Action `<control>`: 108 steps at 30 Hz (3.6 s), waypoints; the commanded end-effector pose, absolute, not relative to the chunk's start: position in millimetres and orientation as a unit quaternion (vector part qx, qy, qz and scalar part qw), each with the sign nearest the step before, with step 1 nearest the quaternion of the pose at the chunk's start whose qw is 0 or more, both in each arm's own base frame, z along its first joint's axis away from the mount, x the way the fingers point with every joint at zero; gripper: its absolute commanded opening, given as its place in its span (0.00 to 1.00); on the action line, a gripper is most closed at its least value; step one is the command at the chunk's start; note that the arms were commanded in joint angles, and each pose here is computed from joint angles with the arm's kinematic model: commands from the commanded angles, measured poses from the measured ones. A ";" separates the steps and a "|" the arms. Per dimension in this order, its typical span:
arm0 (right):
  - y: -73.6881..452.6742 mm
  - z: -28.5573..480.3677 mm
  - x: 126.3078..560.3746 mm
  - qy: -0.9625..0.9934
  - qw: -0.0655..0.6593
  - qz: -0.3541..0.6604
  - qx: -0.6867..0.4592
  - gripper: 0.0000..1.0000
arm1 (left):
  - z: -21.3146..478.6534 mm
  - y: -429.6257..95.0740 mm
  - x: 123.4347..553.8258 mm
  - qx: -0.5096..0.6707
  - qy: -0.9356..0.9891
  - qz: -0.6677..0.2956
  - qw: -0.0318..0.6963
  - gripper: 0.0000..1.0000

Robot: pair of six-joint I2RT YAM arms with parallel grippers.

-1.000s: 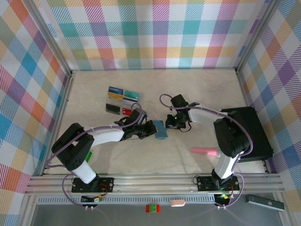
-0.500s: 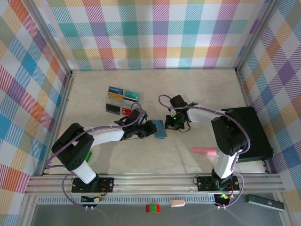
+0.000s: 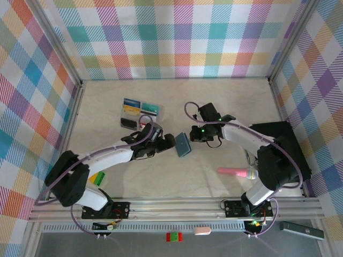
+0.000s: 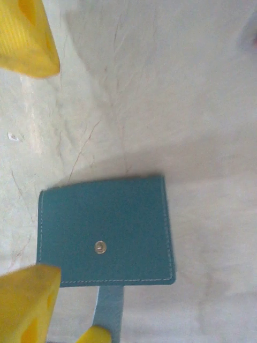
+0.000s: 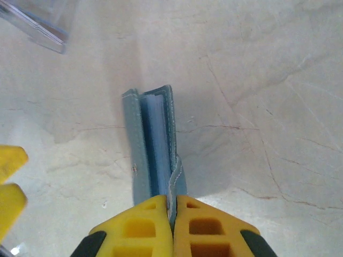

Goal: Take the credit cards out of the card holder

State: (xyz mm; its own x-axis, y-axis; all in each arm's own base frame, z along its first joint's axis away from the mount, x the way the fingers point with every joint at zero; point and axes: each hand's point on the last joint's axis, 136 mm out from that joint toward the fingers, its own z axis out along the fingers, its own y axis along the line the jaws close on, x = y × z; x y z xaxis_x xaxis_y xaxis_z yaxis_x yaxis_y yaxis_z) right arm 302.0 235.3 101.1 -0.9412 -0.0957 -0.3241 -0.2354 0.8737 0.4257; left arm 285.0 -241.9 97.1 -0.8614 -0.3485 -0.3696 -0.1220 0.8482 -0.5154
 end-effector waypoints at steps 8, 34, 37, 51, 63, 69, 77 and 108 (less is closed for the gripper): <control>253.2 126.5 297.2 0.942 0.144 0.274 -0.127 0.03 | 139.4 -160.4 291.0 -0.196 0.907 -0.131 0.349 1.00; 199.6 82.1 324.1 0.977 0.134 0.154 -0.060 0.04 | 123.2 -270.0 301.4 -0.068 0.919 -0.304 0.241 0.68; 189.7 73.9 323.4 0.979 0.130 0.154 -0.039 0.04 | 118.7 -292.3 303.4 -0.044 0.920 -0.322 0.220 0.58; 164.1 48.8 322.6 0.979 0.119 0.161 0.031 0.06 | 85.4 -364.2 323.6 0.003 0.926 -0.339 0.166 0.30; 153.2 91.9 327.4 0.963 0.182 0.191 0.055 0.22 | 51.1 -396.0 330.5 0.009 0.935 -0.334 0.116 0.14; 168.0 126.3 327.0 0.946 0.211 0.244 0.028 0.26 | 26.6 -385.7 325.0 0.007 0.954 -0.285 0.096 0.10; 201.2 103.8 322.2 0.934 0.135 0.329 0.042 0.20 | 40.3 -390.2 322.5 0.007 0.947 -0.307 0.096 0.07; 245.8 44.4 311.3 0.983 0.052 0.162 -0.072 0.46 | 74.8 -275.7 327.4 -0.141 0.932 -0.297 0.150 0.41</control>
State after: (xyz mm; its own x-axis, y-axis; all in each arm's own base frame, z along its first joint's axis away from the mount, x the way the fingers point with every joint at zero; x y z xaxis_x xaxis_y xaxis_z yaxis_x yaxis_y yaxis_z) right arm 316.3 247.6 47.9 -0.9817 -0.1002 -0.1616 -0.1517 0.9253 0.3475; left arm 330.2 -283.4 72.5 -0.9212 -0.3315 -0.2035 -0.1503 0.7858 -0.5999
